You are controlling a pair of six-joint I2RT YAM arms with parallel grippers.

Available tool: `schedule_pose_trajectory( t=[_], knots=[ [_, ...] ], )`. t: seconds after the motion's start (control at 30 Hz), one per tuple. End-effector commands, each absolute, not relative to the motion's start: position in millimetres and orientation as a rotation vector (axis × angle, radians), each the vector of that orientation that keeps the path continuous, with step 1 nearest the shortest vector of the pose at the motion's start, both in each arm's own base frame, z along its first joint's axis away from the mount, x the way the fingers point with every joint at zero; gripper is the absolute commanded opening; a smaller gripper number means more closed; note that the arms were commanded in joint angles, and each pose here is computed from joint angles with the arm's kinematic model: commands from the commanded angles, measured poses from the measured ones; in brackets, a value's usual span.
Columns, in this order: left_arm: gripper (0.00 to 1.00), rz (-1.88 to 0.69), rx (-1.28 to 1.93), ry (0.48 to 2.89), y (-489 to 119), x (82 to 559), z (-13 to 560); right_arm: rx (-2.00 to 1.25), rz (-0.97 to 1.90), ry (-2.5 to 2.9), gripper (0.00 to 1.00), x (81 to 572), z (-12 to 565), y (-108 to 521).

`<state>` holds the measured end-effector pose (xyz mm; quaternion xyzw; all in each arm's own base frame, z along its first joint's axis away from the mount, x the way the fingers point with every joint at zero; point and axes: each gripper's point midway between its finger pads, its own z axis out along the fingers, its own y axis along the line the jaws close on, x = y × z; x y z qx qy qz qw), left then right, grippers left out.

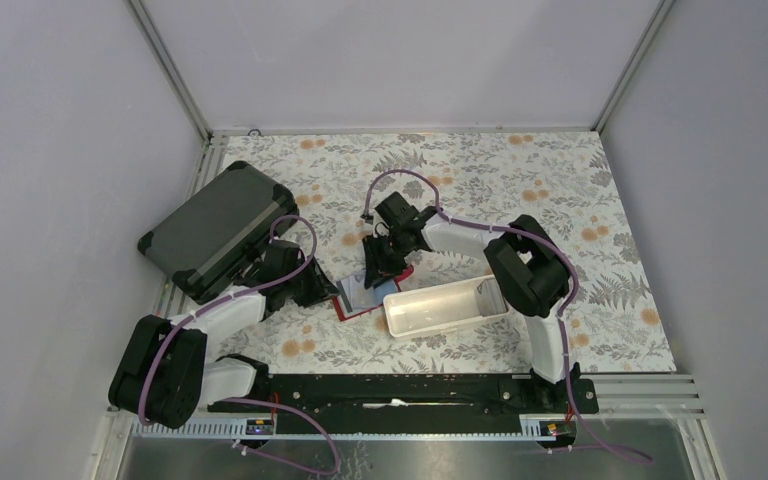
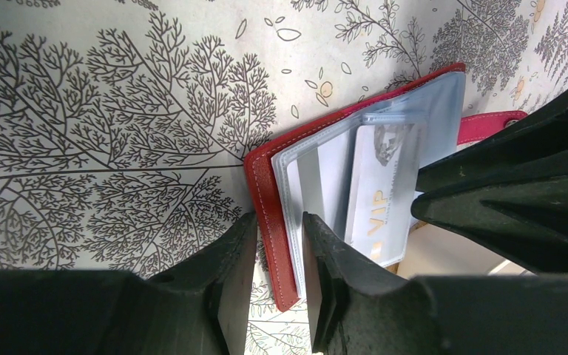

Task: Put the credit cards into the card holder
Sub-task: Turn over the card slot in the card holder.

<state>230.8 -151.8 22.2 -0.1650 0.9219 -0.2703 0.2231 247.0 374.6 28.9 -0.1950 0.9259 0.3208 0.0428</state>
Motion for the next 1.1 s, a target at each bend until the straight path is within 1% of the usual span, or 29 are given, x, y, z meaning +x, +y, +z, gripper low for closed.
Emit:
schedule_pose_trajectory(
  t=[0.0, 0.2, 0.47, 0.77, 1.07],
  knots=[
    [0.31, -0.734, -0.45, 2.571, -150, 223, 16, -0.615, 1.102, 2.71, 0.35, 247, 70, 391],
    [0.31, -0.734, -0.45, 2.569, -150, 224, 16, -0.608, 1.112, 2.682, 0.36, 249, 81, 392],
    [0.3, -0.736, -0.45, 2.572, -150, 223, 16, -0.613, 1.139, 2.696, 0.35, 248, 74, 397],
    [0.3, -0.752, -0.445, 2.57, -152, 224, 17, -0.633, 1.198, 2.649, 0.35, 246, 88, 409],
    [0.3, -0.764, -0.44, 2.567, -154, 224, 17, -0.645, 1.139, 2.637, 0.35, 245, 87, 411]
  ],
)
